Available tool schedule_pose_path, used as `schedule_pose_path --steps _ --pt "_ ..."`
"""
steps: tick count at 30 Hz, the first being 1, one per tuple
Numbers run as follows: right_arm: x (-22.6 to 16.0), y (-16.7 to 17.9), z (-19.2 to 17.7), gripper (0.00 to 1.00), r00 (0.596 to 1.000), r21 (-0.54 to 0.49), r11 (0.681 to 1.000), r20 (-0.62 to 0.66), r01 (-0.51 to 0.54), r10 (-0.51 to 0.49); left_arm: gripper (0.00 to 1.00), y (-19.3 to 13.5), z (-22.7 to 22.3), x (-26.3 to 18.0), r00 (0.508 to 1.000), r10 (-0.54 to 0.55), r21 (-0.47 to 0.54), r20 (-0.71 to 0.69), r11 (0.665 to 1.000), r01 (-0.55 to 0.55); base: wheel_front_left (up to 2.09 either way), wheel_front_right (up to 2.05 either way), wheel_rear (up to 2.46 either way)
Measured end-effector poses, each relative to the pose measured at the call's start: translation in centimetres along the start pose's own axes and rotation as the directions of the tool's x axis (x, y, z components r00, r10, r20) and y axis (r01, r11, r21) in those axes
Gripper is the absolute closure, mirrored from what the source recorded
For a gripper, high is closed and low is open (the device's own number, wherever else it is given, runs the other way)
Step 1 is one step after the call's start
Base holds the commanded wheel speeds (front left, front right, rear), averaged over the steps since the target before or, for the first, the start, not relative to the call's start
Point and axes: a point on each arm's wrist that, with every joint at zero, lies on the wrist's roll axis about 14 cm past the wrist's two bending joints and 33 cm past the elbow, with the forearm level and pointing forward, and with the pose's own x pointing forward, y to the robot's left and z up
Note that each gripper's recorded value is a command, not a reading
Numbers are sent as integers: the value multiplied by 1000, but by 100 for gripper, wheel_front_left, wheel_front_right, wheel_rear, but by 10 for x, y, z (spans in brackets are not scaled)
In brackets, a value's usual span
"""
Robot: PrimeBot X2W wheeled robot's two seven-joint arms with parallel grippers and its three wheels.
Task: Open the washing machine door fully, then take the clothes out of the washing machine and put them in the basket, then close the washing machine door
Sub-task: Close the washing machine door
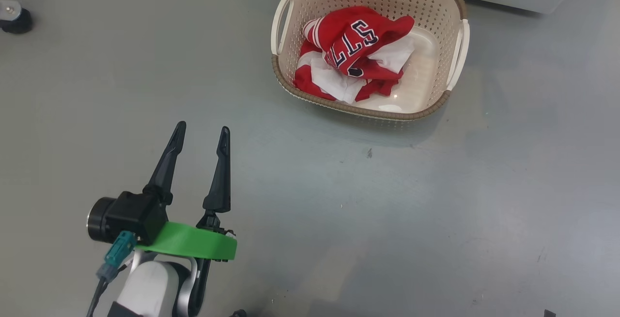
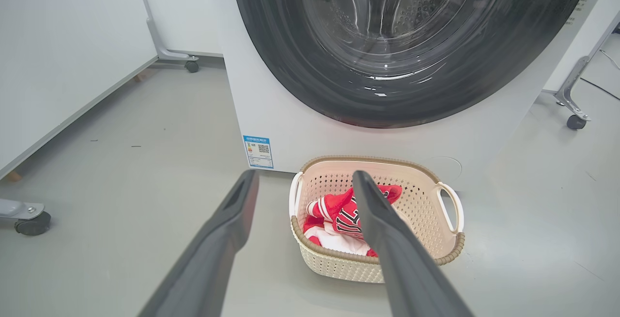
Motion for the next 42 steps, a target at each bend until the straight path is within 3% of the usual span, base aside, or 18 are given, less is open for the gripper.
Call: schedule_pose_path --steps 12,25,27,28,29,30,37,42 --pt "-6 9 11 100 999 12 1000 47 -14 13 0 -4 3 1 1000 -13 -5 11 1000 13 0 0 0" --pt "-56 32 -24 98 999 92 996 -26 -22 25 0 -13 20 0 997 -42 -24 61 999 43 0 0 0" --pt "-66 35 -30 54 999 105 994 -45 -18 23 0 -15 23 0 996 -46 -27 71 998 48 0 0 0" --pt "-72 37 -34 22 998 109 994 -56 -17 23 0 -16 25 0 996 -48 -29 76 998 51 0 0 0" --pt "-77 40 -37 4 997 120 993 -68 -14 23 0 -16 26 0 995 -51 -30 81 998 53 0 0 0" --pt "-83 41 -41 0 997 130 991 -79 -11 21 0 -17 28 0 995 -54 -31 86 998 57 0 0 0" --pt "-119 49 -52 0 993 153 988 -121 8 11 0 -27 39 -1 989 -91 -30 116 995 95 0 0 0" --pt "-140 50 -37 0 997 166 986 -81 17 -4 0 -28 40 -5 988 -101 -20 120 994 104 0 0 0"
